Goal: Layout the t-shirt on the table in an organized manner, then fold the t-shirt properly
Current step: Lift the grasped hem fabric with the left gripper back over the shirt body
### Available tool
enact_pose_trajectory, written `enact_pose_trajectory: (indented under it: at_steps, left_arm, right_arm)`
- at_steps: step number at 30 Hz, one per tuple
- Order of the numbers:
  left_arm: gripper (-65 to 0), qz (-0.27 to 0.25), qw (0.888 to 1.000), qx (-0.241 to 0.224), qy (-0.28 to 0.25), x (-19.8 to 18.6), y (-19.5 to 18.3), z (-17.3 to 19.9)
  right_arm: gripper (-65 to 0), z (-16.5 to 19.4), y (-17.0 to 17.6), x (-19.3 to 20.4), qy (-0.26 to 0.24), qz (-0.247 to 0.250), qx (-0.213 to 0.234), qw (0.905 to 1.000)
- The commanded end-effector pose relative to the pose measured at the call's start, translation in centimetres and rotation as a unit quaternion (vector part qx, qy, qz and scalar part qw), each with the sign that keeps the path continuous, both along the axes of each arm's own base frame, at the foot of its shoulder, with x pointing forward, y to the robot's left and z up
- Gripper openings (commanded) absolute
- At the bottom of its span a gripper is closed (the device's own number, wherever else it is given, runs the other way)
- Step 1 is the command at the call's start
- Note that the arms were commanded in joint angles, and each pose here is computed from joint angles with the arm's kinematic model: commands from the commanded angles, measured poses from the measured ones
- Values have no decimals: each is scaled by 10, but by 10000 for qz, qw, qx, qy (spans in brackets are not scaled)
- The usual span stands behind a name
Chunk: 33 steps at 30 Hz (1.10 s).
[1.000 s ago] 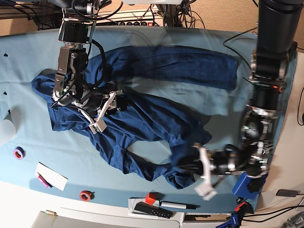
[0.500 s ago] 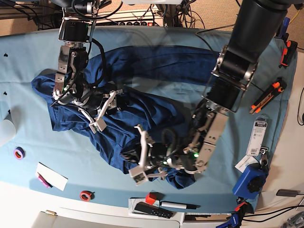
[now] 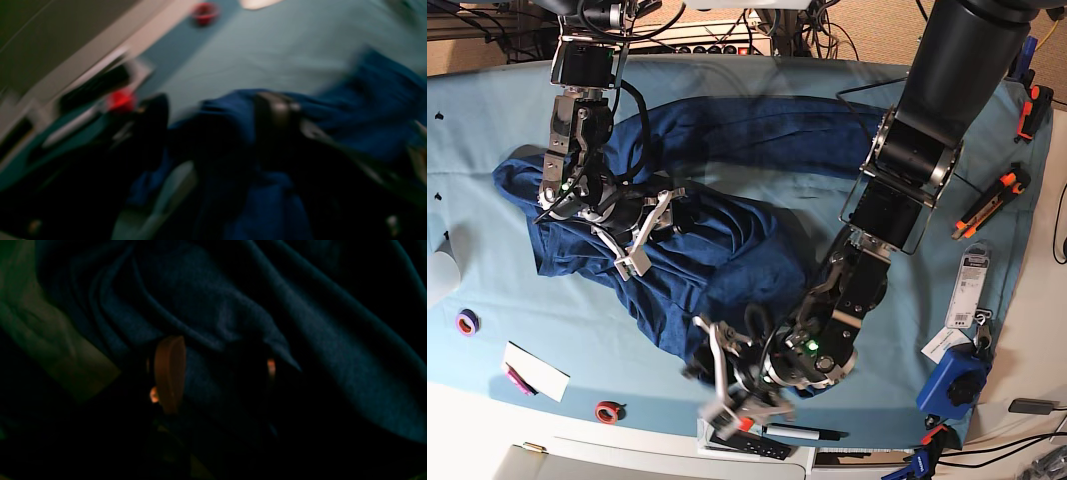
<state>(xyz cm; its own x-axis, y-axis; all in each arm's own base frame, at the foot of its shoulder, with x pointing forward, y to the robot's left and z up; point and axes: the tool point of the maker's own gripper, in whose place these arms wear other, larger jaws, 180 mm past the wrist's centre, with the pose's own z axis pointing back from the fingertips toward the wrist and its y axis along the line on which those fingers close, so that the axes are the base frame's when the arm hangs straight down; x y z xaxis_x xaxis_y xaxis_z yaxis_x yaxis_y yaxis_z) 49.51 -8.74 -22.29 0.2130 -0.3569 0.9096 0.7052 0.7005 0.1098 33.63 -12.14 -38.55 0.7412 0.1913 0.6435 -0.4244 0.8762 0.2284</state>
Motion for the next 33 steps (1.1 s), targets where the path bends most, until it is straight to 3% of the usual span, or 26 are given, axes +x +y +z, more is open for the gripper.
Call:
enact_pose_trajectory:
  at_steps: [1,7,11,13,20,33]
  left_arm:
    - [-238,-49,9995,-133,-279,8,-1,25]
    - [-246,-264,9983,397,339,-1,35,-9]
    - [-333,-221,9960,566,653,-7,74,-33]
    - [-377,-86,9951,673,717,-8,96,-47]
    - [-381,633,9918,829,743,-18,156,-93]
    - [-380,710,9930,756,559,-35,129,-126]
  right_arm:
    - [-359,7,-4,6,-114,-25,-66,9999]
    - [-359,7,-4,6,-122,-27,-64,9999]
    - [-359,7,-4,6,-122,-27,-62,9999]
    - [-359,7,-4,6,-122,-27,-62,9999]
    - [-359,7,-4,6,-125,-28,-62,9999]
    - [-359,7,-3,6,-120,-27,-60,9999]
